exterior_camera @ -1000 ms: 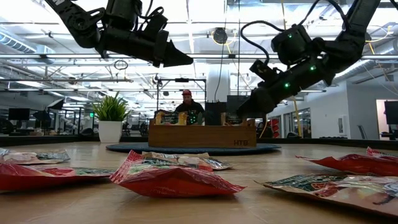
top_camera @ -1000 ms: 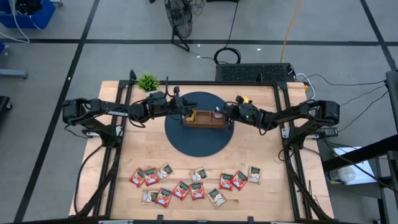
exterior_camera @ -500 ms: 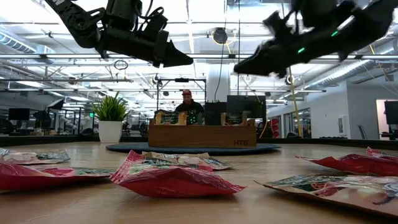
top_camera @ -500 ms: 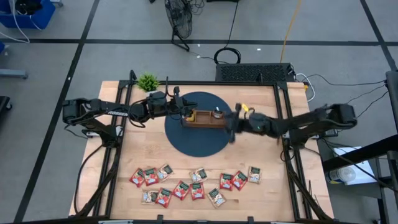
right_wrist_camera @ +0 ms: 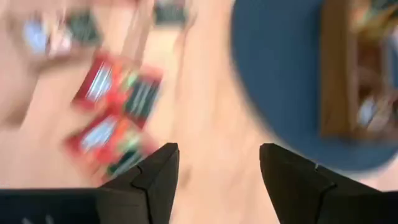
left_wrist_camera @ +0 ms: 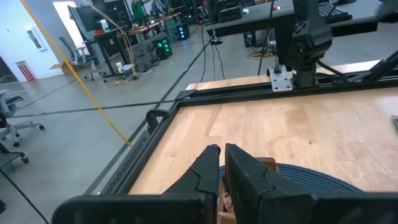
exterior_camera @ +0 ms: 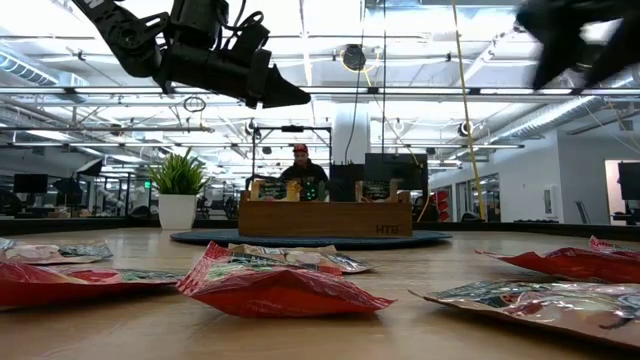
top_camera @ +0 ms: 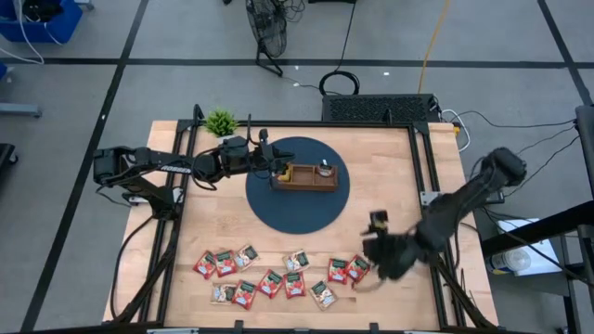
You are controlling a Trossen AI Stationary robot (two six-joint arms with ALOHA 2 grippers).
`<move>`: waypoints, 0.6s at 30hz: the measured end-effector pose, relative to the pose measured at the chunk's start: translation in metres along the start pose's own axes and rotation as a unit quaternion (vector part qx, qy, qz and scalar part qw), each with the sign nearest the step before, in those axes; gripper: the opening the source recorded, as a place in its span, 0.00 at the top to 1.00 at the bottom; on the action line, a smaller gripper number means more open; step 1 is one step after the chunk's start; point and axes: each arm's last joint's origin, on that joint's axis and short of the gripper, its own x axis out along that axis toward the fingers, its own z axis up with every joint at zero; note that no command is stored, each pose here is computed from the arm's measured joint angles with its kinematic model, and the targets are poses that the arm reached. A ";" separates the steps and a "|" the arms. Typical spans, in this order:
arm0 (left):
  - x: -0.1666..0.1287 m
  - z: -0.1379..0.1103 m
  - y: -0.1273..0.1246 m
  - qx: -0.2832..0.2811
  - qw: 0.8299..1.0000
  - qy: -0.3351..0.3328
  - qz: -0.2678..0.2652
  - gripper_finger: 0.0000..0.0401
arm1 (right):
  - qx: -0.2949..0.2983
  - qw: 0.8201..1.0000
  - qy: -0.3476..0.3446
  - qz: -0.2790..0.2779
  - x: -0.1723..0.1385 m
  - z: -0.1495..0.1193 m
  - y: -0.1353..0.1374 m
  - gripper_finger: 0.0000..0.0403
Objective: Pick & Place Tea
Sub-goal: Put the brown tea bag into the right section of the wooden organizer
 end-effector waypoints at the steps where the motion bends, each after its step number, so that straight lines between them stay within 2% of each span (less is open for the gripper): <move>1: 0.000 0.000 0.000 0.000 1.000 0.000 0.000 0.91 | 0.004 1.000 0.028 0.002 0.000 0.001 0.010 0.49; 5: 0.000 0.000 0.000 0.000 1.000 0.000 0.000 0.91 | 0.007 0.991 0.130 0.013 0.012 -0.002 0.045 0.51; 8: 0.000 0.000 0.000 0.000 1.000 0.000 0.000 0.91 | 0.010 0.983 0.180 0.023 0.026 -0.005 0.065 0.51; 12: 0.000 0.000 0.000 0.000 1.000 0.000 0.000 0.91 | 0.029 0.975 0.219 0.013 0.038 -0.010 0.074 0.52; 18: 0.000 0.000 0.000 -0.001 1.000 0.001 0.000 0.91 | 0.073 0.971 0.227 0.010 0.043 -0.012 0.077 0.52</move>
